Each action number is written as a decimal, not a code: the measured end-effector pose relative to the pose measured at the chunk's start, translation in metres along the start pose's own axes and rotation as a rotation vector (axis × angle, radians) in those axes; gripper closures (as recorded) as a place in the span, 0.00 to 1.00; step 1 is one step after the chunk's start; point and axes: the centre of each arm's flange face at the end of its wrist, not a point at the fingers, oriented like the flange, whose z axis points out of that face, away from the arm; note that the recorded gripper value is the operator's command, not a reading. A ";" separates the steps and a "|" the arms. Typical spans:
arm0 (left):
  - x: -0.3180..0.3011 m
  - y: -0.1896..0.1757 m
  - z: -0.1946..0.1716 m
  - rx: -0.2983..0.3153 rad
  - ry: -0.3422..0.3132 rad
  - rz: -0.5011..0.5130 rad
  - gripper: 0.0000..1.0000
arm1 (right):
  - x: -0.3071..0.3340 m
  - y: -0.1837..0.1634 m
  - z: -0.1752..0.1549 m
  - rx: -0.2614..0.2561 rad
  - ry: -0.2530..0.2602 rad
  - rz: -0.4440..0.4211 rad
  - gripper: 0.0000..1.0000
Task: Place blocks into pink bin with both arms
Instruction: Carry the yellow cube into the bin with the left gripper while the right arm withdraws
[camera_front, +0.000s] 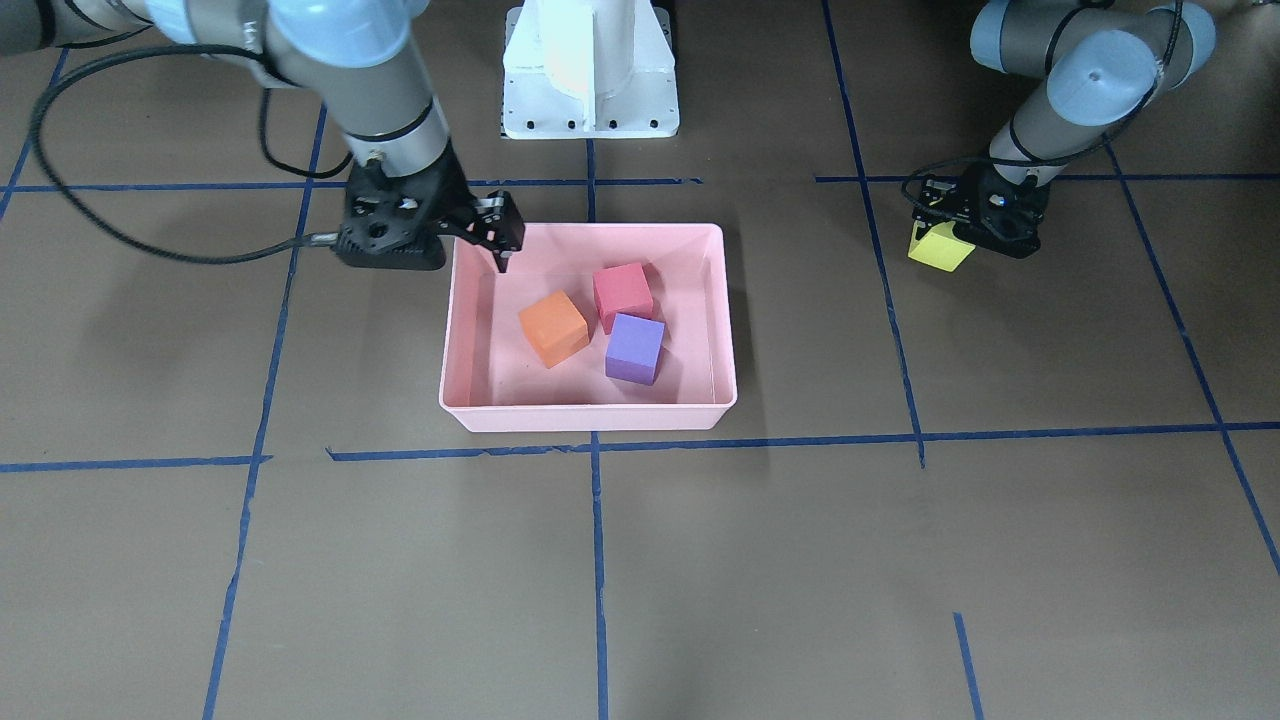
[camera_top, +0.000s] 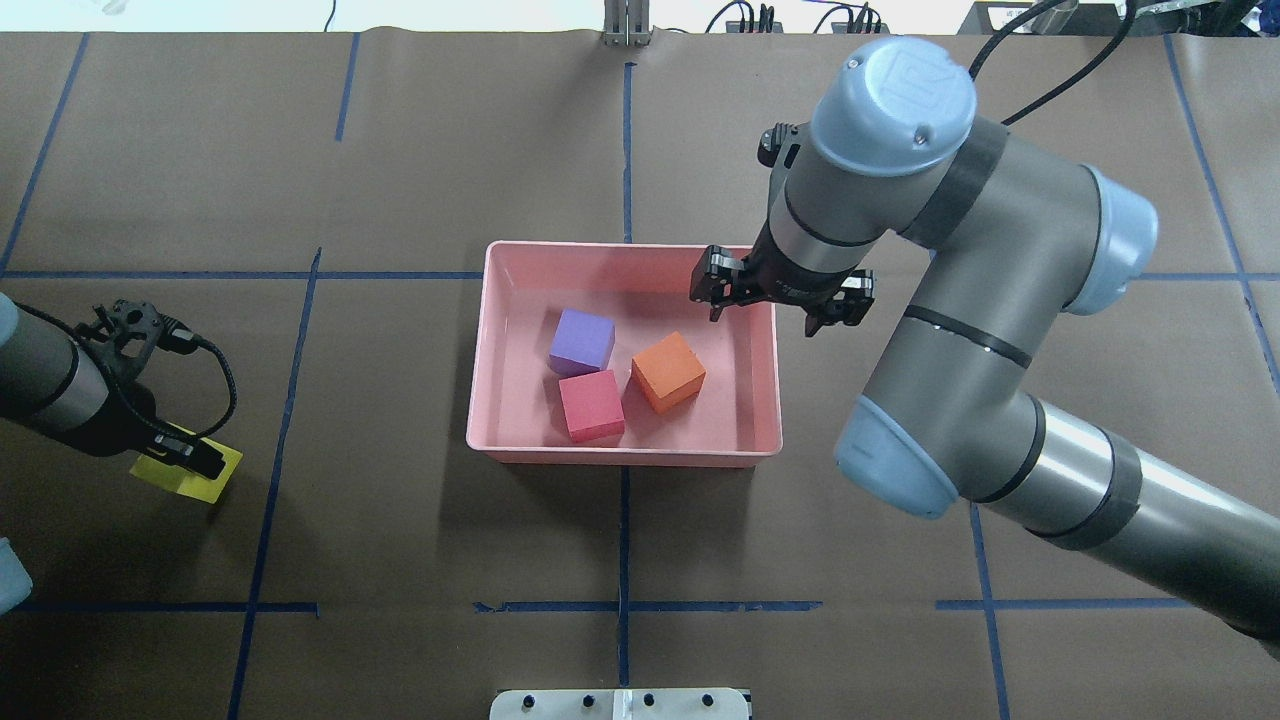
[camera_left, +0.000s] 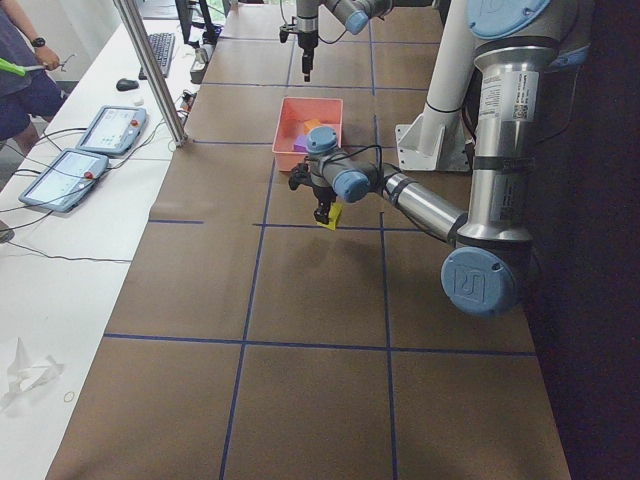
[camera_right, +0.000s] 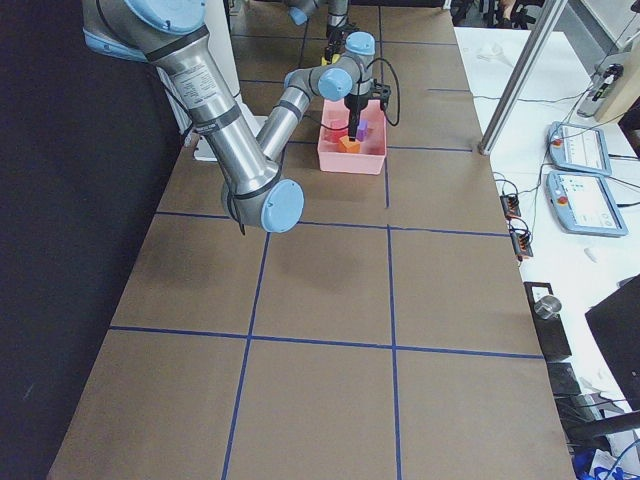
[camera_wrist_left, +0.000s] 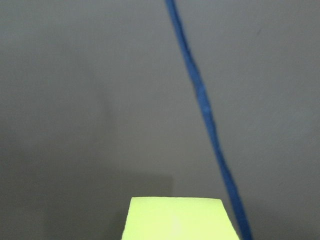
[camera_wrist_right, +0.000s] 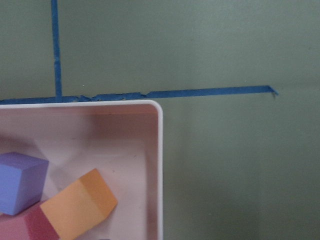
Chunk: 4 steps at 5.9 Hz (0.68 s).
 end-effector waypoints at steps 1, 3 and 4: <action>0.050 -0.036 -0.041 0.014 -0.003 -0.062 0.67 | 0.042 -0.019 -0.008 -0.012 0.003 -0.061 0.00; 0.157 -0.088 -0.097 0.035 0.032 -0.217 0.66 | 0.151 -0.053 -0.028 -0.015 0.030 -0.186 0.00; 0.211 -0.103 -0.096 0.036 0.041 -0.274 0.61 | 0.214 -0.061 -0.038 -0.020 0.040 -0.250 0.00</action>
